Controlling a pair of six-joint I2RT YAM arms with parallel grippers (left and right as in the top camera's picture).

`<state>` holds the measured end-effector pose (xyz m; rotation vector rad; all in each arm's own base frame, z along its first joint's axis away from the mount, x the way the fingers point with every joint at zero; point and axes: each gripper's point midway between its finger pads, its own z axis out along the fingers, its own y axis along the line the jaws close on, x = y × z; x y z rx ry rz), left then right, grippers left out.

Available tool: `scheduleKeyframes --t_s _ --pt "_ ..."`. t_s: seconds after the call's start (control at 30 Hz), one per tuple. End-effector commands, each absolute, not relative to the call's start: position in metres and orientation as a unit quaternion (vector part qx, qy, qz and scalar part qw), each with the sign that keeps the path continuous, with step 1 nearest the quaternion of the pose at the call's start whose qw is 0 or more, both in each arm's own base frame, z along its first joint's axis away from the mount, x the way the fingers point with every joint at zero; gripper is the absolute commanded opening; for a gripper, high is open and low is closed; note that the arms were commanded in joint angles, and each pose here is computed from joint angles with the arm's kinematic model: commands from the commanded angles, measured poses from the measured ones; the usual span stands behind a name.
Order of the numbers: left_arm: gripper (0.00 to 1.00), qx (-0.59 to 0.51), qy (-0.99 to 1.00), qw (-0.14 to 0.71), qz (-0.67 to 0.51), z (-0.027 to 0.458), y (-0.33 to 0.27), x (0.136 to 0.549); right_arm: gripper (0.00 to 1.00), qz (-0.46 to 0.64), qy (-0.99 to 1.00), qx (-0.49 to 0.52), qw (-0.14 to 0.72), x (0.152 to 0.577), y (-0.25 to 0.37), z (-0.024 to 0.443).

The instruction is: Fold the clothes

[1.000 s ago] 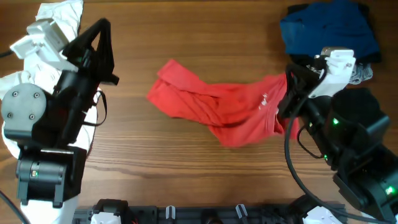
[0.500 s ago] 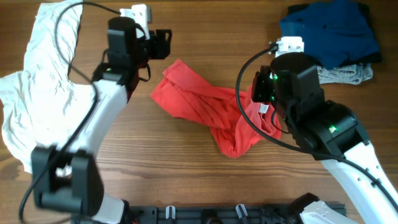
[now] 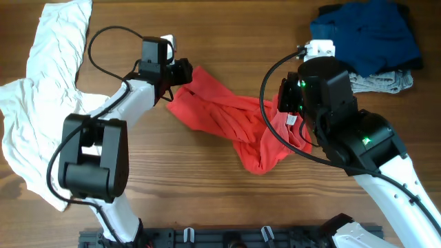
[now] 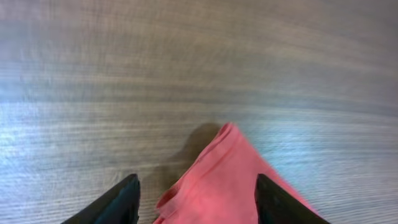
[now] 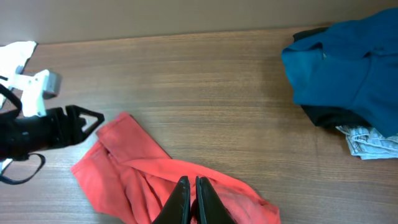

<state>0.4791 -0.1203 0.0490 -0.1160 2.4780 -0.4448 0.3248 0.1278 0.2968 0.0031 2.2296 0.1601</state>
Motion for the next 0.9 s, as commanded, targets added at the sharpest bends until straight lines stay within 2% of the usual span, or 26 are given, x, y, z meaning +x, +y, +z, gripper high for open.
scheduleKeyframes --t_s 0.0,0.2,0.47,0.57,0.7,0.87 --pt "0.59 -0.05 0.946 0.28 -0.154 0.02 -0.118 0.475 0.04 0.062 0.892 0.015 0.447 0.329 0.125 0.303" --pt "0.48 -0.051 0.95 0.269 -0.152 0.005 -0.118 0.474 0.04 0.063 0.891 0.015 0.449 0.329 0.125 0.304" --pt "0.04 -0.05 0.948 0.272 -0.157 0.007 -0.119 0.475 0.04 0.063 0.891 0.016 0.449 0.329 0.125 0.304" --pt "0.04 -0.059 0.945 0.279 -0.161 0.015 -0.118 0.477 0.04 0.063 0.891 0.016 0.449 0.329 0.125 0.304" --pt "0.04 -0.069 0.926 0.333 -0.167 0.076 -0.105 0.485 0.04 0.059 0.889 0.018 0.453 0.331 0.124 0.305" --pt "0.04 -0.11 0.873 0.447 -0.16 0.214 -0.058 0.466 0.04 0.064 0.878 0.032 0.472 0.337 0.117 0.316"
